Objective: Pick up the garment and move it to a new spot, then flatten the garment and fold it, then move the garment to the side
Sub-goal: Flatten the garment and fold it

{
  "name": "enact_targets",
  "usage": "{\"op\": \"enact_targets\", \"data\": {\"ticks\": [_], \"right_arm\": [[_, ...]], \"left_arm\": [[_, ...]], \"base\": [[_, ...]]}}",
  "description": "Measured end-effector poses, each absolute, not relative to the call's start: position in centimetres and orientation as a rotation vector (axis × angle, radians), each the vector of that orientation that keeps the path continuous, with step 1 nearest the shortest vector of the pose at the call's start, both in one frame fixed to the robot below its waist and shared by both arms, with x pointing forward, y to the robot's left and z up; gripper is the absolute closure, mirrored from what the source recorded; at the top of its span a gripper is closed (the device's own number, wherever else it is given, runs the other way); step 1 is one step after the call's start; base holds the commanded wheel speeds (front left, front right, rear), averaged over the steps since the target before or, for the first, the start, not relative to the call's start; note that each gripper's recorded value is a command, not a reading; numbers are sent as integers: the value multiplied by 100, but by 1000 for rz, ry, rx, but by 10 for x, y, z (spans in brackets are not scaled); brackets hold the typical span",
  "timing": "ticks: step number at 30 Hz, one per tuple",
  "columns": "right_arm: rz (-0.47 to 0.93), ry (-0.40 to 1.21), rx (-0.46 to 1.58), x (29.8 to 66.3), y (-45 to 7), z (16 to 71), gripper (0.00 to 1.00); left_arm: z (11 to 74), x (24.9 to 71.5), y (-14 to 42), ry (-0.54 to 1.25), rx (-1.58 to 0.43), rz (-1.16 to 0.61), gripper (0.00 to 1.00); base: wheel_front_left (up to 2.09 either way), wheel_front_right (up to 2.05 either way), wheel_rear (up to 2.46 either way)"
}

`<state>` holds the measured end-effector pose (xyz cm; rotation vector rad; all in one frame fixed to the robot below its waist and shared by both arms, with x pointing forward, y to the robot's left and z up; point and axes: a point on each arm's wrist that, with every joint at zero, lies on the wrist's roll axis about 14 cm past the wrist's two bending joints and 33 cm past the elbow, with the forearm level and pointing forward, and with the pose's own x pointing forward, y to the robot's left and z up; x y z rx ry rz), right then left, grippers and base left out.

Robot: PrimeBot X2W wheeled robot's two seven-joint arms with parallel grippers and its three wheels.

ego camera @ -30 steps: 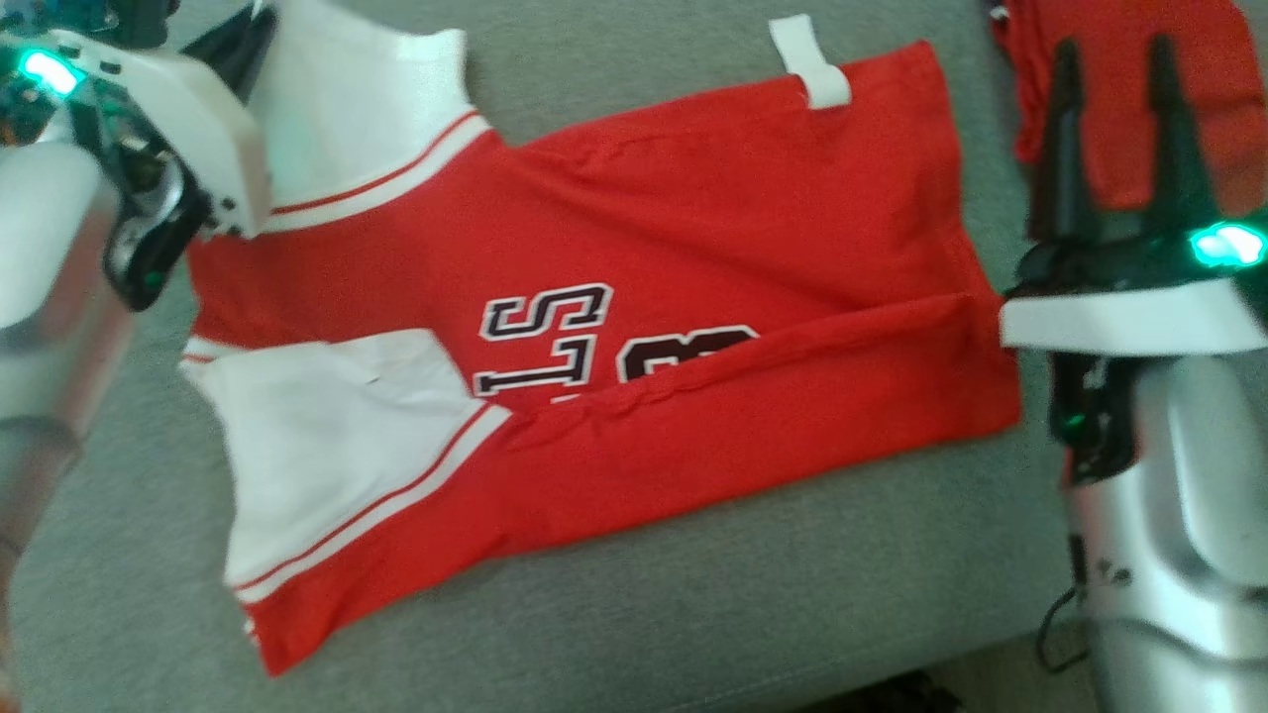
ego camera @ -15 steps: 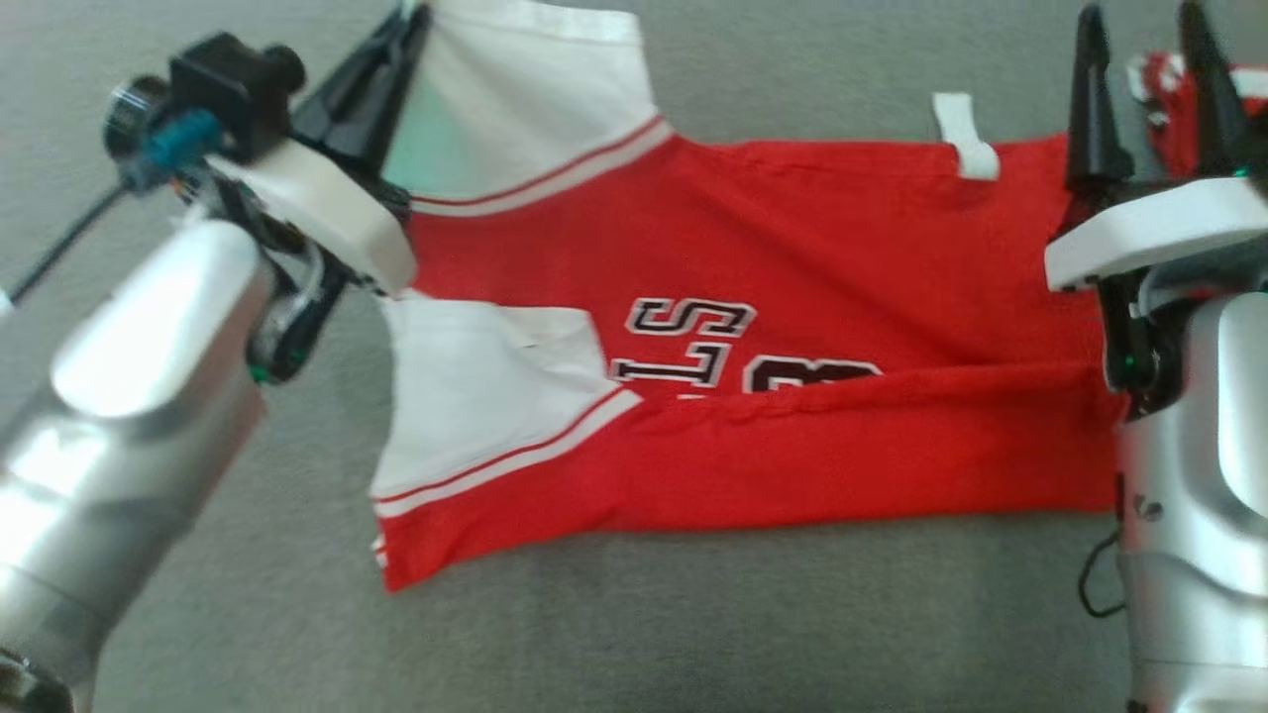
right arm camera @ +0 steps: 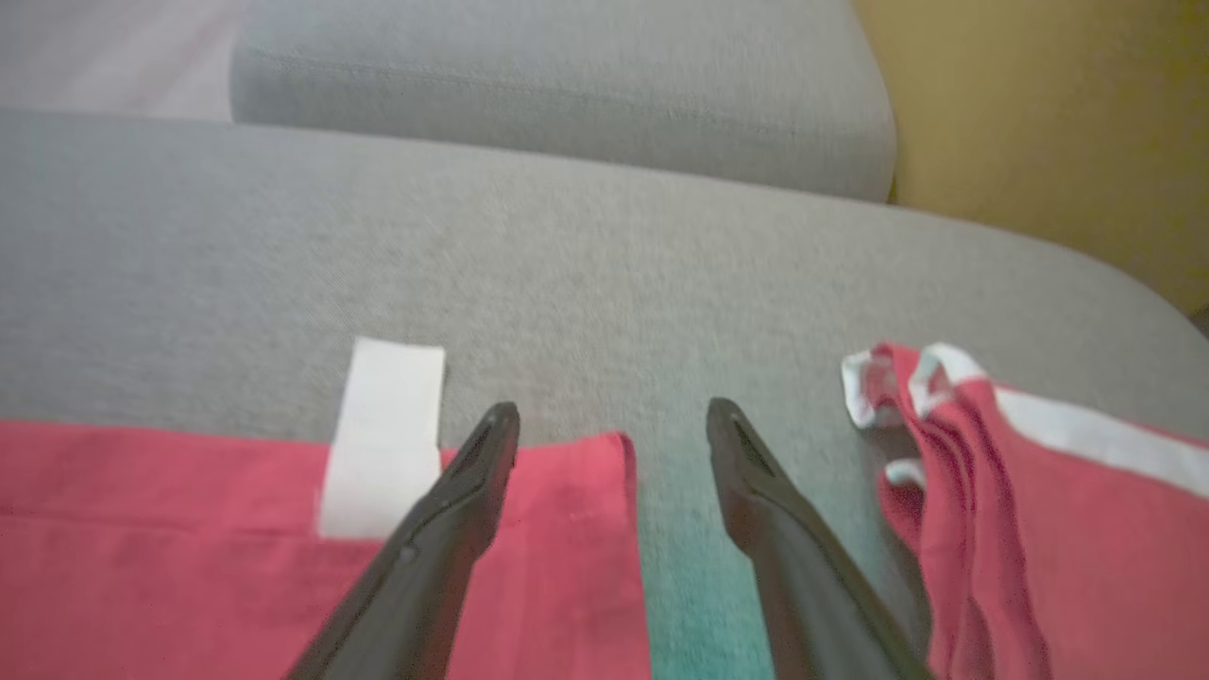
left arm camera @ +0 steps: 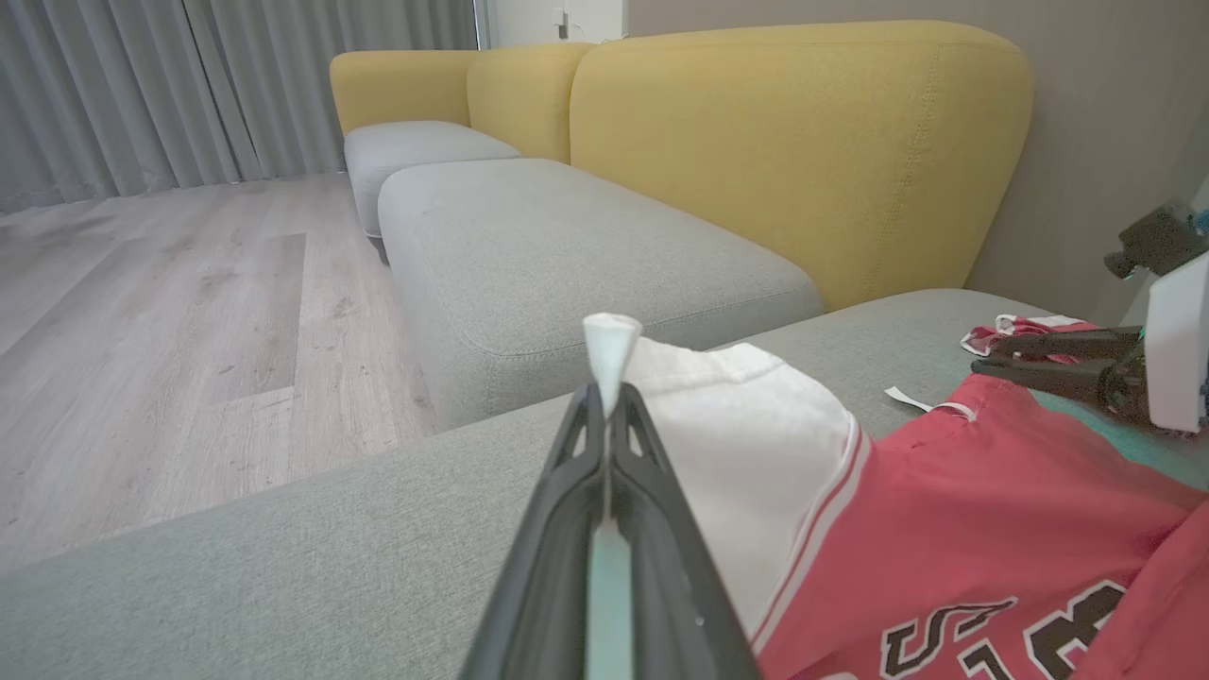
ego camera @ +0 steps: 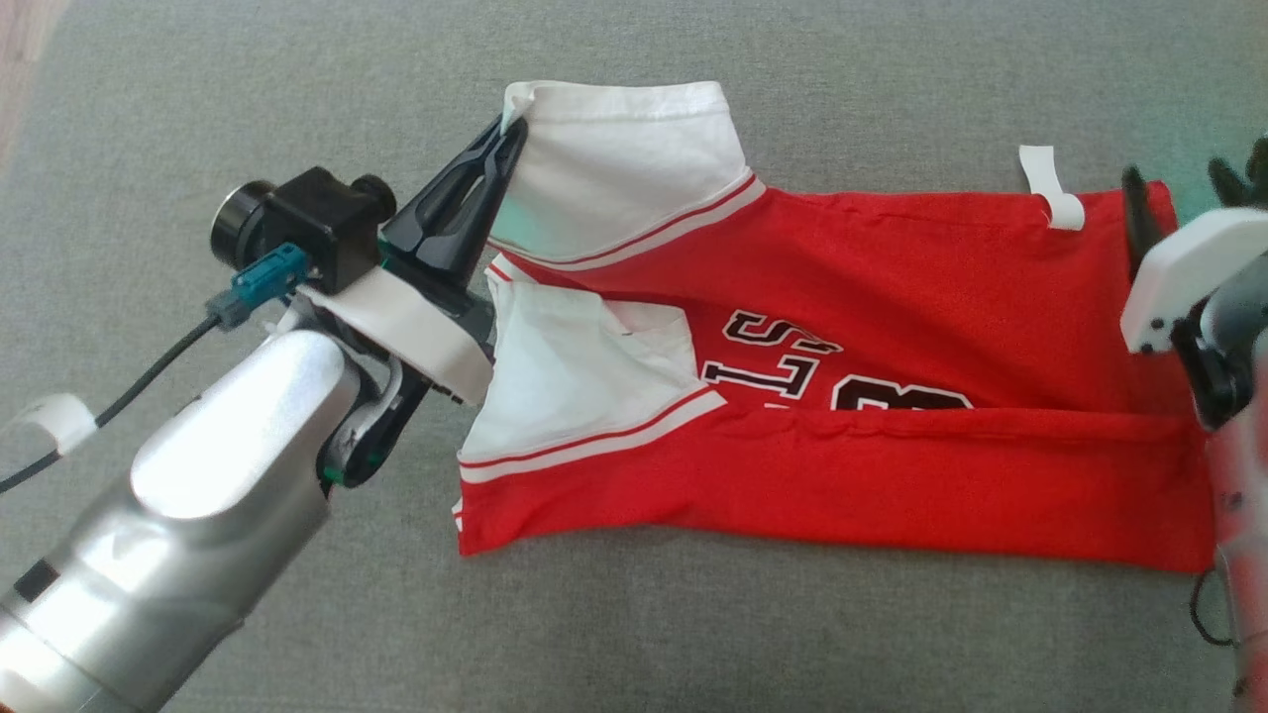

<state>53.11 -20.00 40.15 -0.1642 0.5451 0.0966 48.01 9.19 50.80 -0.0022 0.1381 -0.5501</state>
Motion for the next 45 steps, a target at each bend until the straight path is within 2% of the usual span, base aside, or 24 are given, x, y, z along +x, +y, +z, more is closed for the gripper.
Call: {"op": "enact_targets", "data": {"ticks": [7, 17, 18, 19, 24, 30, 36, 45], "right_arm": [[81, 681, -183, 515, -210, 372, 0], [105, 709, -212, 528, -205, 365, 0], [103, 717, -212, 529, -206, 364, 58], [102, 722, -213, 530, -207, 364, 100], [69, 693, -136, 534, -213, 371, 100], [47, 491, -30, 553, -213, 412, 100], [37, 289, 58, 583, -214, 464, 100], [55, 155, 86, 612, -207, 493, 100]], "left_arm": [[507, 480, 88, 145, -6, -561, 100], [498, 488, 84, 166, -6, -573, 100], [497, 489, 83, 172, -2, -575, 100], [497, 491, 83, 174, 1, -576, 100], [486, 500, 91, 215, 33, -542, 100], [483, 515, 100, 222, 58, -506, 100], [499, 553, 110, 185, 84, -471, 100], [513, 605, 112, 111, 135, -459, 100]], "base": [[0, 0, 0], [0, 0, 0], [0, 0, 0], [0, 0, 0], [0, 0, 0], [0, 0, 0], [0, 0, 0], [0, 0, 0]]}}
